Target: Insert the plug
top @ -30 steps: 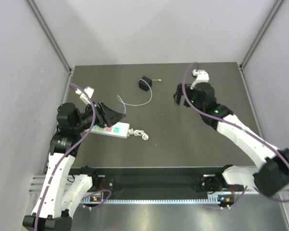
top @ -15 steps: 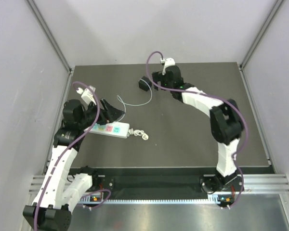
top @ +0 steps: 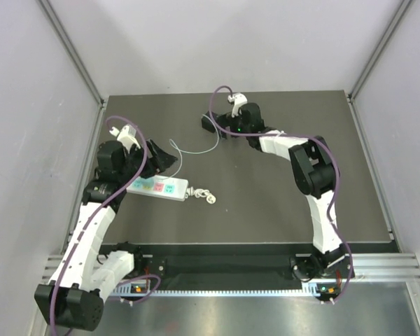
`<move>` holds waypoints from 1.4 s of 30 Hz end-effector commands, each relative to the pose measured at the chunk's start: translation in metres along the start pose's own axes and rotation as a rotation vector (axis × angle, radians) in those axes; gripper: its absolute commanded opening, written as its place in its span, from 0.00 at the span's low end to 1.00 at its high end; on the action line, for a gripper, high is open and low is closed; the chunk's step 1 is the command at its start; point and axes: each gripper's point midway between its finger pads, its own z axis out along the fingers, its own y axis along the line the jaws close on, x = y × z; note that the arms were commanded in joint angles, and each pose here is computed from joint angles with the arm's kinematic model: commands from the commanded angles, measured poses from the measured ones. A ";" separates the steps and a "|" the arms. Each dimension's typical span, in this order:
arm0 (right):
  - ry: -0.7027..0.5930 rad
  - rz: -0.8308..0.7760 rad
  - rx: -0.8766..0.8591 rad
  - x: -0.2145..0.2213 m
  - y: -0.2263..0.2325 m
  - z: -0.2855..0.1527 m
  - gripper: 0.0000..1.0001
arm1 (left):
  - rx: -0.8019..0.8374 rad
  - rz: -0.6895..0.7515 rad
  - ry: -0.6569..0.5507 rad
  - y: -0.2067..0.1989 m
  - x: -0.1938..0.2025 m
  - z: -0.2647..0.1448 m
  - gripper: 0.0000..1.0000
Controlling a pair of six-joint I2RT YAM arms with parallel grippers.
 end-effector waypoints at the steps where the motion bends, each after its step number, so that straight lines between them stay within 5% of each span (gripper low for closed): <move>1: -0.158 0.003 -0.105 -0.054 0.025 0.012 1.00 | 0.018 0.018 -0.067 -0.005 -0.017 0.004 0.75; 17: -0.081 0.078 0.042 -0.063 0.022 0.058 1.00 | 0.054 0.004 -0.006 -0.009 -0.021 0.025 0.75; 26: 0.002 -0.231 -0.031 -0.055 0.030 0.060 1.00 | 0.040 -0.003 0.012 -0.004 -0.019 0.032 0.74; 42: 0.000 -0.292 -0.202 -0.058 0.046 0.064 0.96 | -0.001 -0.022 0.005 0.003 -0.027 0.040 0.72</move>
